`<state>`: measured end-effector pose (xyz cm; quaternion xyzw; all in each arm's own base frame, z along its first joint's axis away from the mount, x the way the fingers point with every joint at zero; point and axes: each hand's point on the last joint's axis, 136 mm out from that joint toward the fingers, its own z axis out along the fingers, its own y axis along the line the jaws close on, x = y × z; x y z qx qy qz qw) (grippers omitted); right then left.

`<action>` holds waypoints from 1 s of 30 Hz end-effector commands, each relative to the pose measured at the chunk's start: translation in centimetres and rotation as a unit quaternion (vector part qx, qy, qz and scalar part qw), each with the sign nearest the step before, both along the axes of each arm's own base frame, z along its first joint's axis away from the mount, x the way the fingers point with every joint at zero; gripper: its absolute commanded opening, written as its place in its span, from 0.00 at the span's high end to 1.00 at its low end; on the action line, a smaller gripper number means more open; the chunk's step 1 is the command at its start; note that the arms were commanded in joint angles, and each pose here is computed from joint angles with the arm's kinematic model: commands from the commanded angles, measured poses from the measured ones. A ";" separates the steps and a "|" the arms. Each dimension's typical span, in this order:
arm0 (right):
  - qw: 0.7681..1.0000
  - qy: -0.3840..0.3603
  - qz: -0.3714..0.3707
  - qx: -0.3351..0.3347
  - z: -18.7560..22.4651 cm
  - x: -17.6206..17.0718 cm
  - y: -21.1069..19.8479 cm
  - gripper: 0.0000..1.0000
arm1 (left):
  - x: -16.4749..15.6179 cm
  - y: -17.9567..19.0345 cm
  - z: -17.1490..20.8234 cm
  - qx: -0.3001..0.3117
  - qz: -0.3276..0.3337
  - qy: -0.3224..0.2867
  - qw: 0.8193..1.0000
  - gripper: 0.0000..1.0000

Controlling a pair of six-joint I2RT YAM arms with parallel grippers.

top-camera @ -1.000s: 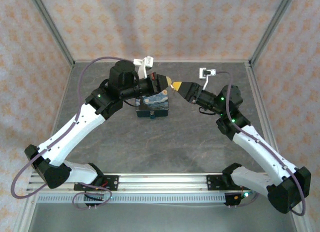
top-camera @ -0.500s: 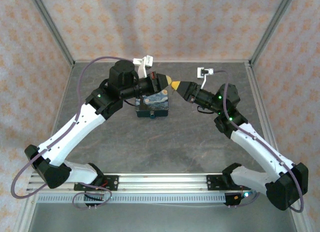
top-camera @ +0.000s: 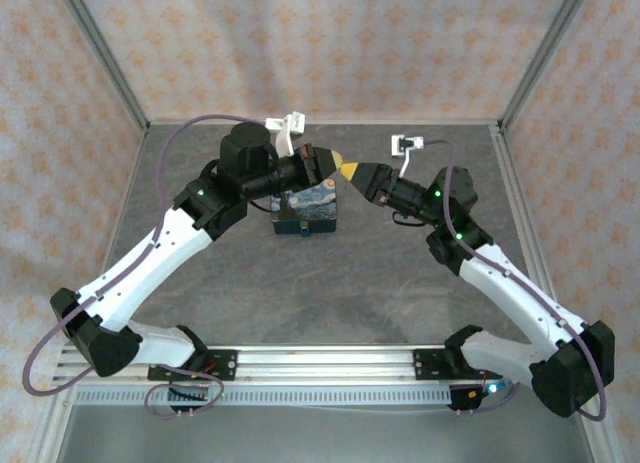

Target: Unlock a padlock with a key

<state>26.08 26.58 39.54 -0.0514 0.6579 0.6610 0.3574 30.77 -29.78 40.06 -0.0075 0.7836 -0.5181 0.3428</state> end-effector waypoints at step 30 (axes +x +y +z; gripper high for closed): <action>0.999 -0.014 -0.029 0.024 0.9 1.0 -0.2 1.00 | -0.6 1.1 1.9 -0.034 0.015 -0.029 0.999 1.00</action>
